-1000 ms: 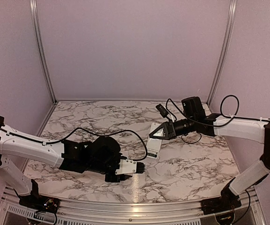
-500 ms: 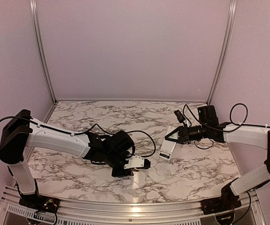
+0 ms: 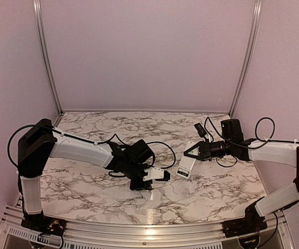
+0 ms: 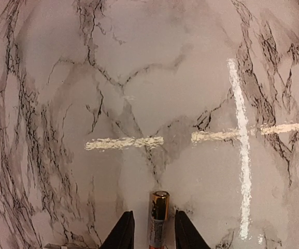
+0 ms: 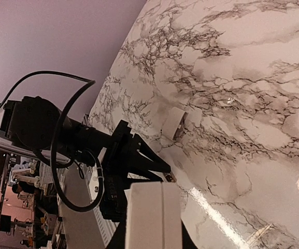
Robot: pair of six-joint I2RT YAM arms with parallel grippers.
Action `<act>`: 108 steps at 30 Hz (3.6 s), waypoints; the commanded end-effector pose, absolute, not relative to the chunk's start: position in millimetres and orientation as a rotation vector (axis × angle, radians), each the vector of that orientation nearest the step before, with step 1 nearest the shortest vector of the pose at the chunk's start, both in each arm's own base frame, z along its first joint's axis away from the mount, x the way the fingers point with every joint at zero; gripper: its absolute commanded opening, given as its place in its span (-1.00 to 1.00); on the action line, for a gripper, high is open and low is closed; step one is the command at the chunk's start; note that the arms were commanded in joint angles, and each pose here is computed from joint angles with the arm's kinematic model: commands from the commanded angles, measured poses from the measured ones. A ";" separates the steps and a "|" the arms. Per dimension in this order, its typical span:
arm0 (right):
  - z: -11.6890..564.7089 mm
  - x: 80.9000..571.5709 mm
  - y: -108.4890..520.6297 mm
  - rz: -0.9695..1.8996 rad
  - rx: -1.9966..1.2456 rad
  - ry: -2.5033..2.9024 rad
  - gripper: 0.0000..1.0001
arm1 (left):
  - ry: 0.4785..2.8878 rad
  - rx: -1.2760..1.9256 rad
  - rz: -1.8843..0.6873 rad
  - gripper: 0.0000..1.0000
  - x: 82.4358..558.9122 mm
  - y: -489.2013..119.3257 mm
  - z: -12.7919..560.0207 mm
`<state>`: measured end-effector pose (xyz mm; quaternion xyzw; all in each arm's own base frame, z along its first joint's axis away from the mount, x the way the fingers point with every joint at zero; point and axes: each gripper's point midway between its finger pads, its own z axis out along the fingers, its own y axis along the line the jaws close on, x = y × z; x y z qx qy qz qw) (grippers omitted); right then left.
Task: Load the batteries into the remote control
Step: Move the battery to the center of the board, then pick up the battery from the center of the board, then place the battery in the battery compartment.
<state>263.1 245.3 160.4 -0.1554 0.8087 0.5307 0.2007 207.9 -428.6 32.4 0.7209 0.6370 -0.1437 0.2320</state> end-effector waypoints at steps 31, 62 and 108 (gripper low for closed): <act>164.0 266.3 238.8 1.529 -0.435 2.193 -1.00 | 1.923 2.186 -0.227 -0.82 155.8 -371.5 11.7; 163.5 259.3 246.9 1.575 -0.456 2.190 -1.00 | 1.474 2.024 -0.368 -1.00 128.1 -415.9 106.1; 147.1 206.5 371.7 1.919 -0.464 2.204 -1.00 | 1.469 2.017 0.166 -0.90 141.0 -414.5 132.4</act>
